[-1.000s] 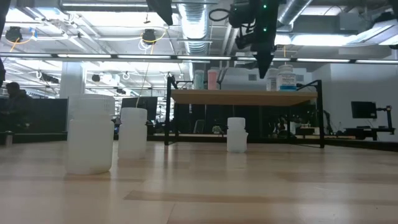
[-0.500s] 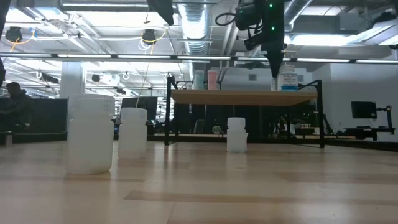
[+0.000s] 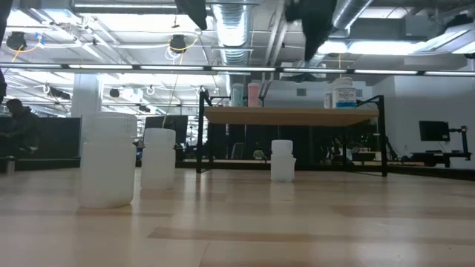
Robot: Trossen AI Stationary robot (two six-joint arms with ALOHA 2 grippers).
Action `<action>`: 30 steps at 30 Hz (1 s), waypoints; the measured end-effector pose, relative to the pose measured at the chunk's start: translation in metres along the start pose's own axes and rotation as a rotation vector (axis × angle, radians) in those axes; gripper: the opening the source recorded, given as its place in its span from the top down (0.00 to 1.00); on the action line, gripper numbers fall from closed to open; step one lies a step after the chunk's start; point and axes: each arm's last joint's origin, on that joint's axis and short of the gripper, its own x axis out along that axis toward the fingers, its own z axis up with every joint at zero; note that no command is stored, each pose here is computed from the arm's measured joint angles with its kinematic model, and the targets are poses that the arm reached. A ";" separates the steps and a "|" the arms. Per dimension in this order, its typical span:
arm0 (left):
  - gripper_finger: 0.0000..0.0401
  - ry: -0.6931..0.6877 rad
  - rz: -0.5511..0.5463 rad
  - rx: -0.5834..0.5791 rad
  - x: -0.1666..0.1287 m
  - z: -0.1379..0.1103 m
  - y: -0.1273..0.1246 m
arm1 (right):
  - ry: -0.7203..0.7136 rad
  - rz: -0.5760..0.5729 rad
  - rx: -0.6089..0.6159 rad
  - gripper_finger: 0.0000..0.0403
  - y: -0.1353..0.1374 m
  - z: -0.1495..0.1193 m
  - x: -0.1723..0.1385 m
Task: Pick and place medicine bottles onto shelf by color
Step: Put the top transparent pill bottle on the shelf
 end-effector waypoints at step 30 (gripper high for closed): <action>0.46 0.163 -0.185 0.090 -0.014 -0.023 -0.065 | -0.253 0.562 -0.020 0.38 0.172 -0.094 0.019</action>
